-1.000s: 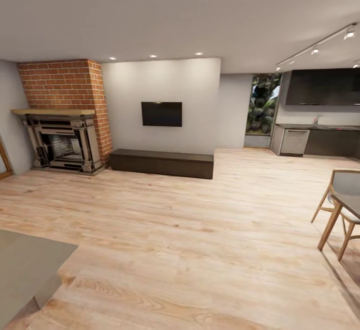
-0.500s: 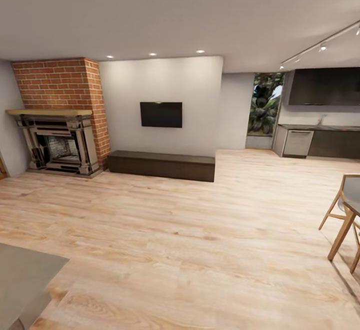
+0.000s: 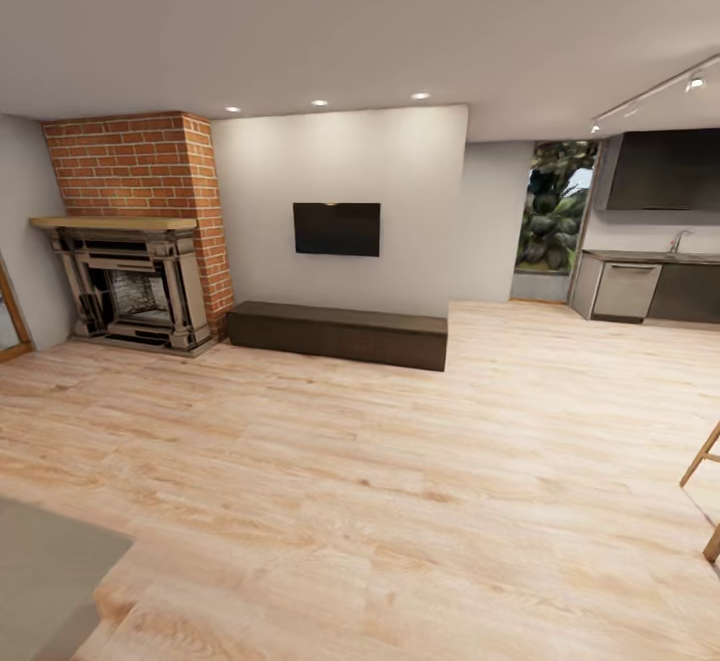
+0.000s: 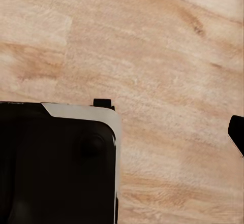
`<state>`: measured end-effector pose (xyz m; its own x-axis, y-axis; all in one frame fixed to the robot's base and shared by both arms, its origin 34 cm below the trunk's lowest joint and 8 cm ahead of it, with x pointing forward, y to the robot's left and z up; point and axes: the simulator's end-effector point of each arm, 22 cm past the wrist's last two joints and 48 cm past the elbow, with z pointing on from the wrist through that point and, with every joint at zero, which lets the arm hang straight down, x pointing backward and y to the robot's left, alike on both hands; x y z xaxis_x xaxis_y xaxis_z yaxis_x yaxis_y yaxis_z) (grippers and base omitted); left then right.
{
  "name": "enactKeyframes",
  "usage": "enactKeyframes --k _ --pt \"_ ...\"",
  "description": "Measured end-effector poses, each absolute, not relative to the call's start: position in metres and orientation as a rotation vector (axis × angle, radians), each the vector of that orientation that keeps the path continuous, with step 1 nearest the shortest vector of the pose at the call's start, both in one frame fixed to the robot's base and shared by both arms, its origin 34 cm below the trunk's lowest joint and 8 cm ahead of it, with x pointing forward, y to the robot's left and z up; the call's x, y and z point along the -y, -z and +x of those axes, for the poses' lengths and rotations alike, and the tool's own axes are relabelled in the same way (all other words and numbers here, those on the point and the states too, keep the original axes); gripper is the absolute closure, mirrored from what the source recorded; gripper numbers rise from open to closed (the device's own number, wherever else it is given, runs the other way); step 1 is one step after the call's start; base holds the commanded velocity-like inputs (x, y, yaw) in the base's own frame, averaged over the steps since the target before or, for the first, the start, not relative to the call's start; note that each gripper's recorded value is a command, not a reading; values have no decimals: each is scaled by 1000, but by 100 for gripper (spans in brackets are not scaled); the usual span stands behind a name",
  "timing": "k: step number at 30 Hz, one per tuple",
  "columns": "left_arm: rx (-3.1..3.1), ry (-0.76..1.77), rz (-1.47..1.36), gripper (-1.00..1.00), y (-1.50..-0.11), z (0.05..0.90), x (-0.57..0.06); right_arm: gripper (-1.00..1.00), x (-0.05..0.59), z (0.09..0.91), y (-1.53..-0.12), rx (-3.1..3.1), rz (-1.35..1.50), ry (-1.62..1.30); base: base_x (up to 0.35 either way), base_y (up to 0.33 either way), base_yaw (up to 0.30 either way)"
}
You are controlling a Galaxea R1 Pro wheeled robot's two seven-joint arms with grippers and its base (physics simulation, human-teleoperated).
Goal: Move the two storage containers from the living room to the garage. In the garage, place one container on the floor and stack the other container on top of it (either order is fine).
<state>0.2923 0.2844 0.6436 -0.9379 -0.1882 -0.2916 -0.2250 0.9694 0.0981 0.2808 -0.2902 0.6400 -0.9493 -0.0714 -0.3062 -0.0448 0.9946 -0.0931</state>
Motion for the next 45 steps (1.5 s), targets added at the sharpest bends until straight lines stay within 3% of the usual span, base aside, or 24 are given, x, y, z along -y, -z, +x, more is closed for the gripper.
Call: enactKeyframes --k 14,45 --pt "-2836 -188 -303 -100 -643 292 -284 -100 290 281 -640 -2823 -84 122 323 0 208" --pt "-2837 -190 -304 -100 -643 292 -285 -100 291 281 -640 -2824 -84 125 323 0 4"
